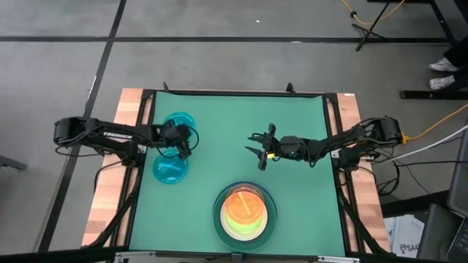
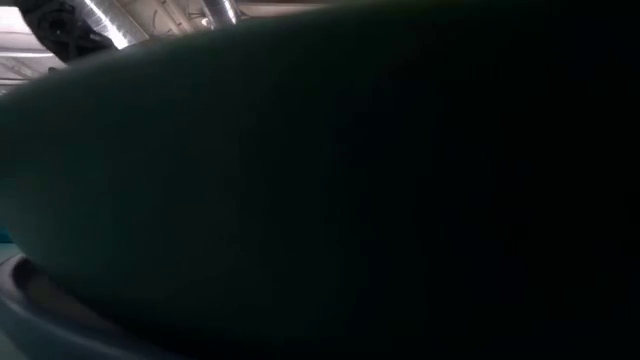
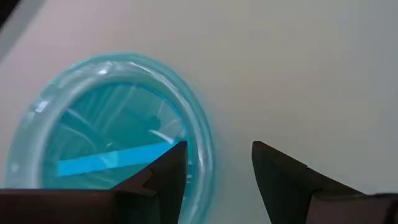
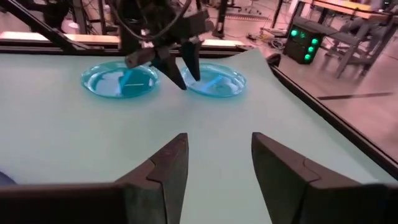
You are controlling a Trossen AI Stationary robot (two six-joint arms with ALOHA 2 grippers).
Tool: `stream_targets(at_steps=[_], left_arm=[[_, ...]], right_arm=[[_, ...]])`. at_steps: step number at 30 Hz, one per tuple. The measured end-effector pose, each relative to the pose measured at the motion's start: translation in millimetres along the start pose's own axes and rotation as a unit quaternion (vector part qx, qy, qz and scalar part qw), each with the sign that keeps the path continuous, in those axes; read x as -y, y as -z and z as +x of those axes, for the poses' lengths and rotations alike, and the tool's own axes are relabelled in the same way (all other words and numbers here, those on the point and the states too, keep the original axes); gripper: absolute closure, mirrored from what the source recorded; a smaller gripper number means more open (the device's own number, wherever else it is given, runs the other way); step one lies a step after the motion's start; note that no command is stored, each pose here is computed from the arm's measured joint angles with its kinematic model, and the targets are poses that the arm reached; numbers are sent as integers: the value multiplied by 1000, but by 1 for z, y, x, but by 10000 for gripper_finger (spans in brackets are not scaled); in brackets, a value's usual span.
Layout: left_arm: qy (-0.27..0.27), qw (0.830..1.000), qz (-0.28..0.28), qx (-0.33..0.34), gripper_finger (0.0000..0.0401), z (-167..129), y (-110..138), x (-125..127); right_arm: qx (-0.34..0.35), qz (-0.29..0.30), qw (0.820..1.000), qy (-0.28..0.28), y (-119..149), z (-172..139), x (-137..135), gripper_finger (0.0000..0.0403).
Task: Stack plastic plates
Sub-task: Stack the blue plate on top of the orange plate
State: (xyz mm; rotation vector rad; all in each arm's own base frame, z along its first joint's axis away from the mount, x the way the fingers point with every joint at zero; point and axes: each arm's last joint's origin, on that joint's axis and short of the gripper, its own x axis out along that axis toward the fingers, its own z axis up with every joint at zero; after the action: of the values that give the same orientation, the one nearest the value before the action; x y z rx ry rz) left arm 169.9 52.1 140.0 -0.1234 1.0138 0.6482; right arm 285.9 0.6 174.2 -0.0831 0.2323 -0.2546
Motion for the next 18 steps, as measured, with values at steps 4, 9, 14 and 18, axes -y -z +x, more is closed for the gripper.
stream_targets(at_steps=[4, 9, 14, 18], left_arm=[[-10, 1000, -7, -10, 227, -3, -8, -4], [-10, 999, -29, -34, 227, -8, -17, -12], [-18, 998, -45, -45, 227, -6, -17, -19], [-13, 997, -50, -62, 227, -1, -17, -22]], right_arm=[[-10, -5, 1000, 2, 2, 0, 0, 233], [-19, -8, 1000, 2, 4, 0, 0, 233], [-20, -8, 1000, 2, 4, 0, 0, 233], [-20, -8, 1000, 2, 4, 0, 0, 233]])
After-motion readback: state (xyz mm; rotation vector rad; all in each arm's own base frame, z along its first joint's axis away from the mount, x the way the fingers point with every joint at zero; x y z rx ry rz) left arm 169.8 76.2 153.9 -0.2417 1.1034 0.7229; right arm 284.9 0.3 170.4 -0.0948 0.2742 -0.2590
